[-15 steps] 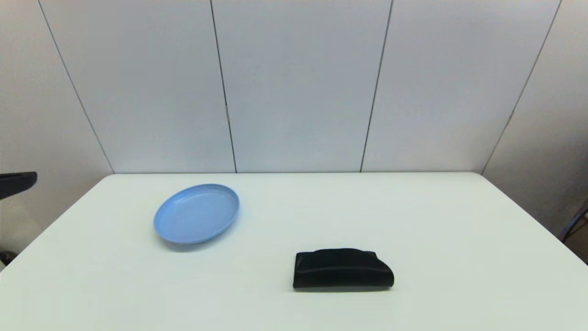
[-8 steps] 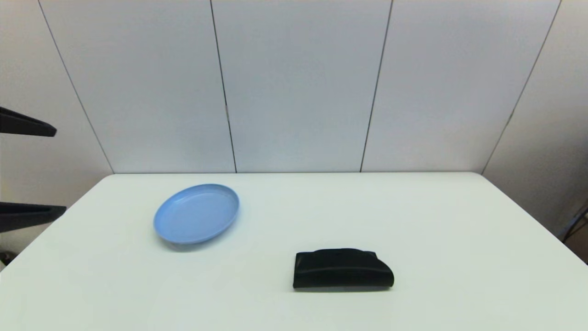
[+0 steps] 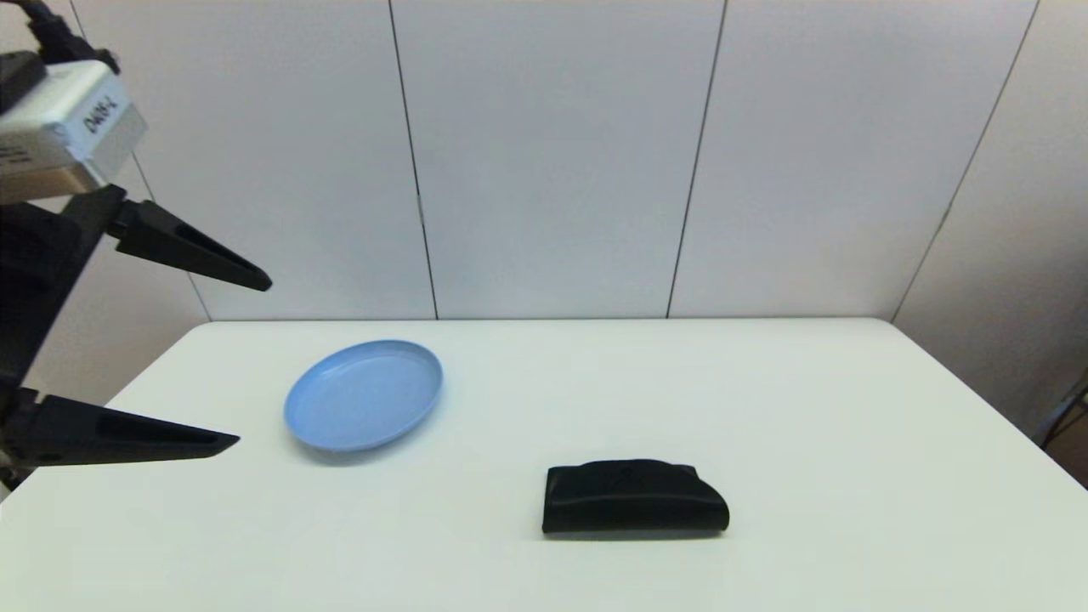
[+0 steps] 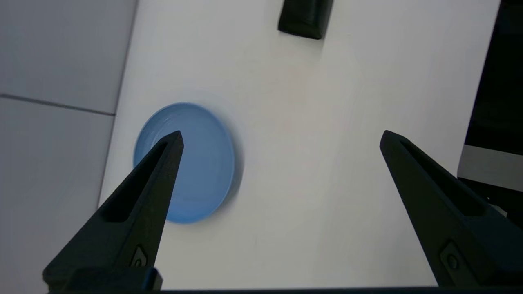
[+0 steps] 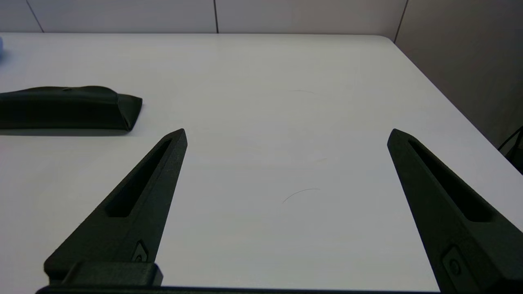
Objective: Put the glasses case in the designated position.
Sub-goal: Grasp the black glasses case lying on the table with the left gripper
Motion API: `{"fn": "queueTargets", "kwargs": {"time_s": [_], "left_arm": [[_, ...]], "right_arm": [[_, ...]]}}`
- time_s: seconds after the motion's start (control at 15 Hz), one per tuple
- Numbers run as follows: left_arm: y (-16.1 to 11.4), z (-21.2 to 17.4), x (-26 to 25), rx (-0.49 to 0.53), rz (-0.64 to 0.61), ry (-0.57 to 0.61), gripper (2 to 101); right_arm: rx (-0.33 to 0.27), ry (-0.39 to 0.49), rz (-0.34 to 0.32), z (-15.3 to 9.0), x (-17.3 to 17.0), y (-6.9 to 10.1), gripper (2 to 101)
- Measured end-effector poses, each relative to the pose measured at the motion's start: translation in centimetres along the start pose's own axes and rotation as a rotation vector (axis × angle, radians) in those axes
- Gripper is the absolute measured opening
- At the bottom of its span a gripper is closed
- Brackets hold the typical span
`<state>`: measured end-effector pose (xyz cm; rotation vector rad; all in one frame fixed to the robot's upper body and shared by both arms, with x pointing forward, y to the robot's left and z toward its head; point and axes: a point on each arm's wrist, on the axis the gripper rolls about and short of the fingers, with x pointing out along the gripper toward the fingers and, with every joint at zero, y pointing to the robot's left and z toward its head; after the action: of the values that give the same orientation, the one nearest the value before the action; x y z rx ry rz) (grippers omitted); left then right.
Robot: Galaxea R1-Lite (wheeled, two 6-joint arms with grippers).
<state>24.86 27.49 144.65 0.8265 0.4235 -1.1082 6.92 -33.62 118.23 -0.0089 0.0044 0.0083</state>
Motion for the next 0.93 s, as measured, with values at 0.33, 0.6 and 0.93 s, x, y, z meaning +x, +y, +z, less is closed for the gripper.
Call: {"fn": "queueTargets", "kwargs": {"time_s": [0.33,0.6,0.93], "left_arm": [[1.5,0.9,5.8,0.031,-0.183,0.041,97.8],[1.8,1.9,10.5,0.021,-0.294,0.104,97.8],[1.1,4.5,15.3,0.038,-0.362,0.161,97.8]], "right_arm": [[0.0,-0.001,0.0,0.0,0.0,0.0,97.3],[0.0,0.0,0.0,0.0,0.0,0.0,97.3],[0.0,0.0,0.0,0.0,0.0,0.0,97.3]]}}
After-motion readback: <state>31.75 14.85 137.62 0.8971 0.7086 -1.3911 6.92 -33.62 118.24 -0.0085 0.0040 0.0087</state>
